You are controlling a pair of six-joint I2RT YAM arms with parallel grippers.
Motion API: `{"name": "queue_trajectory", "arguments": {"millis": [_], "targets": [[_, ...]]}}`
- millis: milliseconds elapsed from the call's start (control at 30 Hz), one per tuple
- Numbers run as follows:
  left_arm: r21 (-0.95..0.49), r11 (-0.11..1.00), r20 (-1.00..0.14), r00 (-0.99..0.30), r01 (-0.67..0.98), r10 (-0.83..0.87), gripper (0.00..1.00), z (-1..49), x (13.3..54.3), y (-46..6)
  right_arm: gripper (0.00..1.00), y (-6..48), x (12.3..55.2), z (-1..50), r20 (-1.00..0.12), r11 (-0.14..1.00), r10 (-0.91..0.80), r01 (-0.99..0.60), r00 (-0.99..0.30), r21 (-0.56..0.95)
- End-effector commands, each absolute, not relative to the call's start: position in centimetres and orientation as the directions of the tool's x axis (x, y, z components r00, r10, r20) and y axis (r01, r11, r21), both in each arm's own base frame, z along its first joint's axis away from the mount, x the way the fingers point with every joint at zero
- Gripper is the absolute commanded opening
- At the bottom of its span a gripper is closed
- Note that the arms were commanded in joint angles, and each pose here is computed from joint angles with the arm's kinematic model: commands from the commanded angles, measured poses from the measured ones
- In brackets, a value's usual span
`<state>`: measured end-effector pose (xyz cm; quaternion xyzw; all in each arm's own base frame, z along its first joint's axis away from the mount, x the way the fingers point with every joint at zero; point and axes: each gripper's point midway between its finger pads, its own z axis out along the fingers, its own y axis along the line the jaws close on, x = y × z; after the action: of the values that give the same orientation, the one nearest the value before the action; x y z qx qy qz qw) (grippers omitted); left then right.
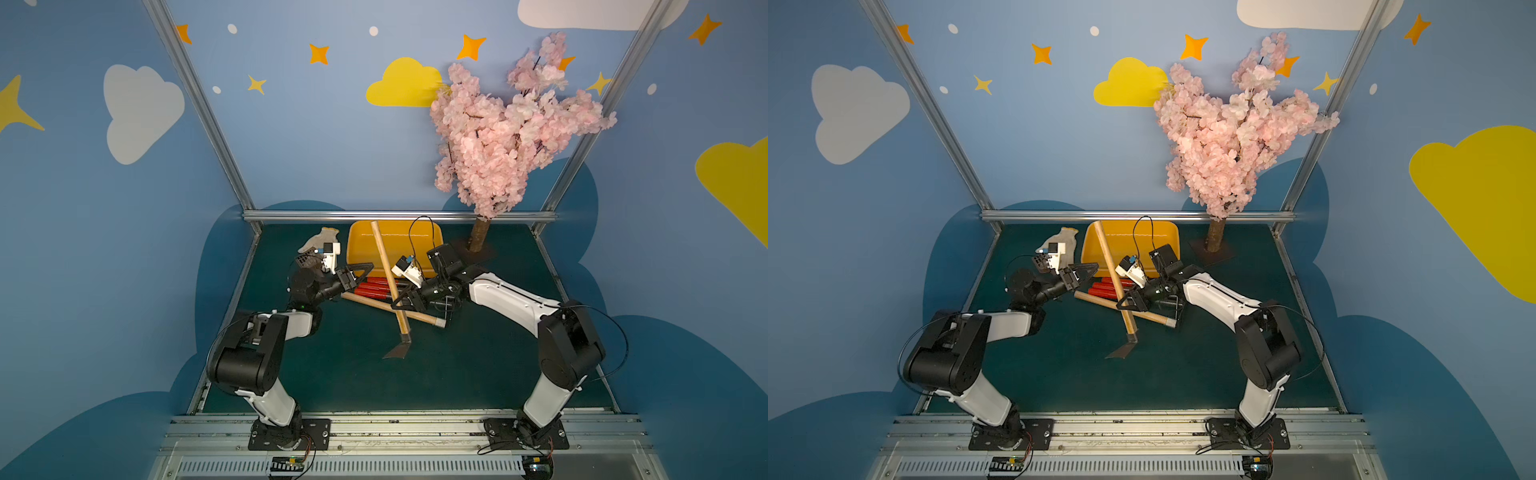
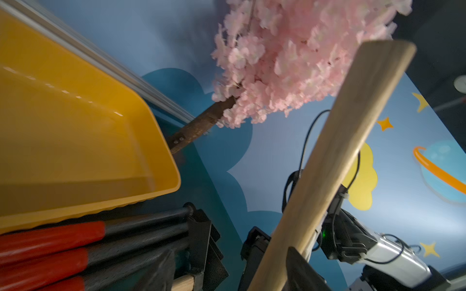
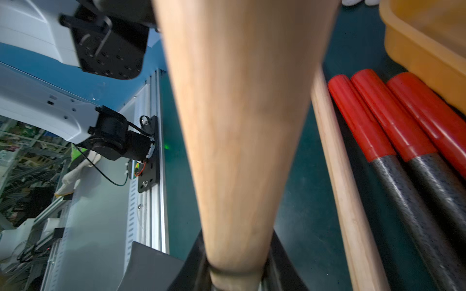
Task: Put the small hoe into the storage box
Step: Pick up the hoe from the center of the board.
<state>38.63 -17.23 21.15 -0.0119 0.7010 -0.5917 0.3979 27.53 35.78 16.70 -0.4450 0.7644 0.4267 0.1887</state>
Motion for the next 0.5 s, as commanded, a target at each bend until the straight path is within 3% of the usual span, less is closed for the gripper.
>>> {"name": "queue_trajectory", "arguments": {"millis": [0, 67, 133, 467], "targets": [[-0.749, 0.53, -0.637, -0.652, 0.397, -0.412, 0.7, 19.4, 38.4, -15.1, 0.0, 34.6, 28.6, 17.0, -0.629, 0.301, -0.607, -0.873, -0.486, 0.384], [-0.687, 0.652, -0.661, -0.649, 0.322, -0.377, 0.7, 18.6, 38.2, -13.7, 0.0, 34.4, 30.0, 17.1, -0.605, 0.33, -0.65, -0.887, -0.461, 0.321], [-0.65, 0.706, -0.679, -0.632, 0.282, -0.374, 0.7, 18.5, 38.1, -12.6, 0.0, 34.3, 31.8, 17.3, -0.581, 0.333, -0.705, -0.913, -0.406, 0.234], [-0.652, 0.724, -0.667, -0.624, 0.223, -0.408, 0.67, 18.6, 37.5, -10.2, 0.0, 33.2, 42.4, 17.2, -0.412, 0.384, -0.858, -0.915, -0.306, -0.12]]}}
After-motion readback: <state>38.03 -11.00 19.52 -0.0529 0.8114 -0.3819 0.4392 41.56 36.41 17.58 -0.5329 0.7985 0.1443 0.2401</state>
